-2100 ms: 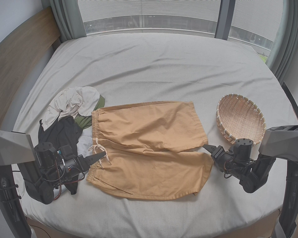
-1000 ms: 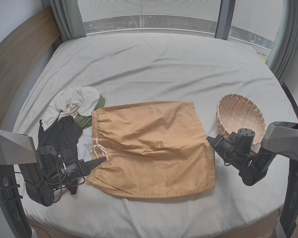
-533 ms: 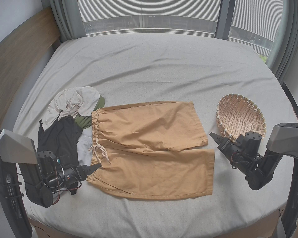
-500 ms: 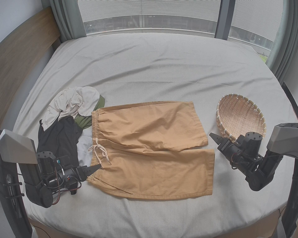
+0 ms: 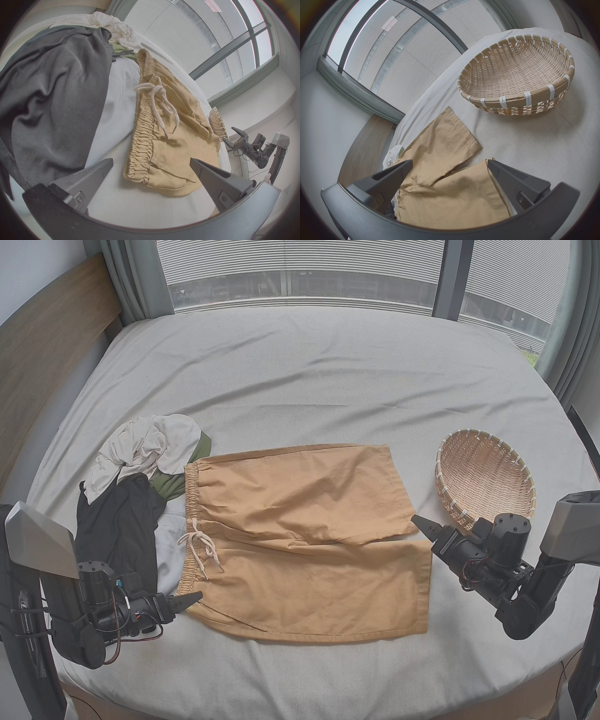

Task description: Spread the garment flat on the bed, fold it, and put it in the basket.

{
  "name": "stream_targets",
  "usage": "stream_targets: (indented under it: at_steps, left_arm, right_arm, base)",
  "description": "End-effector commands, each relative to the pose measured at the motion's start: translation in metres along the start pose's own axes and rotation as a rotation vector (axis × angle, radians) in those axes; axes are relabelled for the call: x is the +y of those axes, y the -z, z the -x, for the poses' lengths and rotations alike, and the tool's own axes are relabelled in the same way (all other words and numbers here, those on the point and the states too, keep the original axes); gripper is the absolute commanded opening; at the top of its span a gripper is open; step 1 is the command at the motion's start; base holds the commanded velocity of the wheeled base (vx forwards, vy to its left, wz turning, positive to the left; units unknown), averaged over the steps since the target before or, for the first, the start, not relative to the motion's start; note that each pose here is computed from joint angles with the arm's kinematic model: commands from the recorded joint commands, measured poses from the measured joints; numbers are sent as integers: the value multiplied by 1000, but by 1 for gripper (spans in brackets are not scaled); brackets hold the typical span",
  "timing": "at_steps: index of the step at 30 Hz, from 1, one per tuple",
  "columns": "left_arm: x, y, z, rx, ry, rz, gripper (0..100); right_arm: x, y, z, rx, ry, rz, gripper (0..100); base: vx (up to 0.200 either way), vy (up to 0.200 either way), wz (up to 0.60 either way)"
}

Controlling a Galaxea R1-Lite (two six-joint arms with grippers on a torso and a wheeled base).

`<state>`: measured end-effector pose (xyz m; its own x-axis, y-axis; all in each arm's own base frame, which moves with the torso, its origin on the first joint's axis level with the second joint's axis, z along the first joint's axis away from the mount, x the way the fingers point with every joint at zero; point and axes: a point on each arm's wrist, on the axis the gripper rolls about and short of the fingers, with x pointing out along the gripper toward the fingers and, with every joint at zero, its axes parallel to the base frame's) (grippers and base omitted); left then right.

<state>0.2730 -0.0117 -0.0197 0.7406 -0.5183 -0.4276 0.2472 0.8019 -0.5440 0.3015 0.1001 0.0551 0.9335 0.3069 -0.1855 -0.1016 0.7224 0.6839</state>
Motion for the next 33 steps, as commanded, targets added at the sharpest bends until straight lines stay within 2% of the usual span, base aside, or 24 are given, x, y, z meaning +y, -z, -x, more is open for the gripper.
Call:
stream_targets:
  at_steps: [1, 2, 8, 16, 22, 26, 33]
  left_arm:
    - [3, 4, -3, 16, -5, 10, 100]
    - [8, 6, -9, 18, -7, 13, 0]
    - [13, 3, -16, 6, -7, 13, 0]
    - [12, 6, -13, 17, -11, 12, 0]
    - [12, 4, -12, 9, -10, 9, 0]
    - [11, 2, -11, 2, -8, 6, 0]
    - [11, 1, -10, -5, -7, 0, 0]
  right_arm:
    - [0, 1, 1, 4, 2, 1, 100]
    - [-1, 1, 3, 8, 6, 1, 100]
    - [-4, 5, 15, 20, 13, 12, 100]
    - [-19, 34, 50, 212, 79, 95, 100]
    - [-40, 58, 49, 328, 153, 150, 100]
    - [-51, 70, 48, 377, 189, 157, 100]
    - [-56, 82, 45, 415, 200, 162, 100]
  base:
    - [0, 0, 0]
    - [0, 0, 0]
    - [0, 0, 0]
    - [0, 0, 0]
    - [0, 0, 0]
    - [0, 0, 0]
    - [0, 0, 0]
